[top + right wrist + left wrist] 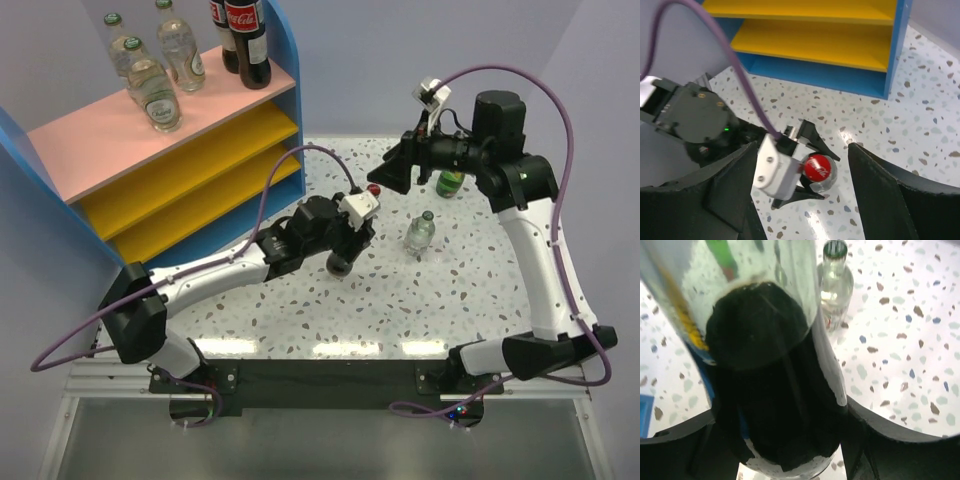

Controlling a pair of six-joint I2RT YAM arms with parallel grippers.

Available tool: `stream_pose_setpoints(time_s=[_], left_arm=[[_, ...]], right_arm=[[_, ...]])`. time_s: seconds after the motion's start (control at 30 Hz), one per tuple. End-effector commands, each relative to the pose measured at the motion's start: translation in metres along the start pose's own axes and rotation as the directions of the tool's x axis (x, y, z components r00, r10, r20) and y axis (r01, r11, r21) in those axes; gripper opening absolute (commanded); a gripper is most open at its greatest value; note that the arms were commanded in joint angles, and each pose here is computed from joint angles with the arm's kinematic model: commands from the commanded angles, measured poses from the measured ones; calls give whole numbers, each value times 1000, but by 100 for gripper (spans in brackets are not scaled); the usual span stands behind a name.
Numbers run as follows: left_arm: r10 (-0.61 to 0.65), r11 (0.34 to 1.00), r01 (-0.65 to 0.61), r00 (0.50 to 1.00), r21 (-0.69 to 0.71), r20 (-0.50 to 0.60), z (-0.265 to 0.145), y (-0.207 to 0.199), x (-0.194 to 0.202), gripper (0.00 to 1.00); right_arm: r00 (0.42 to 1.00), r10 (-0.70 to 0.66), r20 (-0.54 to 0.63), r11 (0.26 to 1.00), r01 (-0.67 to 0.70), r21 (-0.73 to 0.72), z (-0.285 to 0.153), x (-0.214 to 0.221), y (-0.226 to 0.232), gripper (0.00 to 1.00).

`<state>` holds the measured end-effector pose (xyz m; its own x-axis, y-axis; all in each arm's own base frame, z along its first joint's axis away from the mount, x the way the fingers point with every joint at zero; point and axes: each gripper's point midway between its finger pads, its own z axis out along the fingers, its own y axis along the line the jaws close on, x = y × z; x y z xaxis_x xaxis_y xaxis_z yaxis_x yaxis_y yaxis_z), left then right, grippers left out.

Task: Place and organize the beverage onto the shelf
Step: Pick up the drink from the center of the board, then adjust the drink.

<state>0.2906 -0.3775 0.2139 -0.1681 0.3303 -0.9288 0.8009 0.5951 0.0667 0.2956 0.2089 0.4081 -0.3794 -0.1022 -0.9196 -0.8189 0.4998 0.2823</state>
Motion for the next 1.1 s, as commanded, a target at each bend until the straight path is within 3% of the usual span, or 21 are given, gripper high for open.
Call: stream_pose_setpoints(time_s=[0.0, 0.33, 0.5, 0.53, 0.67, 0.73, 0.77, 0.83, 0.87, 0.93, 1.07], left_arm=[[-52, 998, 60, 939, -11, 340, -50, 8, -107, 0], [-42, 996, 71, 914, -58, 403, -111, 19, -125, 0], [-26, 987, 98, 879, -129, 476, -161, 36, -173, 0], [-26, 980, 110, 895, -163, 445, -165, 43, -171, 0], [14, 953, 143, 862, -268, 507, -211, 67, -223, 0], [31, 939, 143, 871, -313, 490, -218, 77, -231, 0], [35, 933, 161, 849, -321, 528, -236, 81, -251, 0], [38, 922, 164, 865, -352, 501, -234, 92, -256, 0], [40, 916, 183, 842, -356, 537, -251, 96, -275, 0], [45, 903, 188, 853, -387, 520, -248, 107, -280, 0], [64, 866, 242, 815, -438, 576, -274, 133, -308, 0]], right_arm=[[994, -67, 87, 995, 73, -71, -15, -25, 31, 77], [988, -105, 111, 993, 98, 65, -36, -27, 15, 78], [993, -16, 114, 989, -1, 148, -48, -16, -21, 78], [993, -11, 117, 987, -7, 159, -49, -15, -25, 78], [994, 13, 110, 979, -35, 199, -51, -6, -40, 78], [994, 20, 107, 978, -42, 204, -50, -3, -43, 78], [994, 23, 105, 976, -45, 213, -50, -2, -46, 78], [994, 29, 104, 974, -52, 221, -51, -1, -50, 78], [994, 29, 104, 974, -52, 221, -51, 0, -51, 78], [994, 32, 102, 972, -55, 229, -51, 1, -54, 78], [995, 37, 98, 969, -59, 239, -52, 4, -58, 78]])
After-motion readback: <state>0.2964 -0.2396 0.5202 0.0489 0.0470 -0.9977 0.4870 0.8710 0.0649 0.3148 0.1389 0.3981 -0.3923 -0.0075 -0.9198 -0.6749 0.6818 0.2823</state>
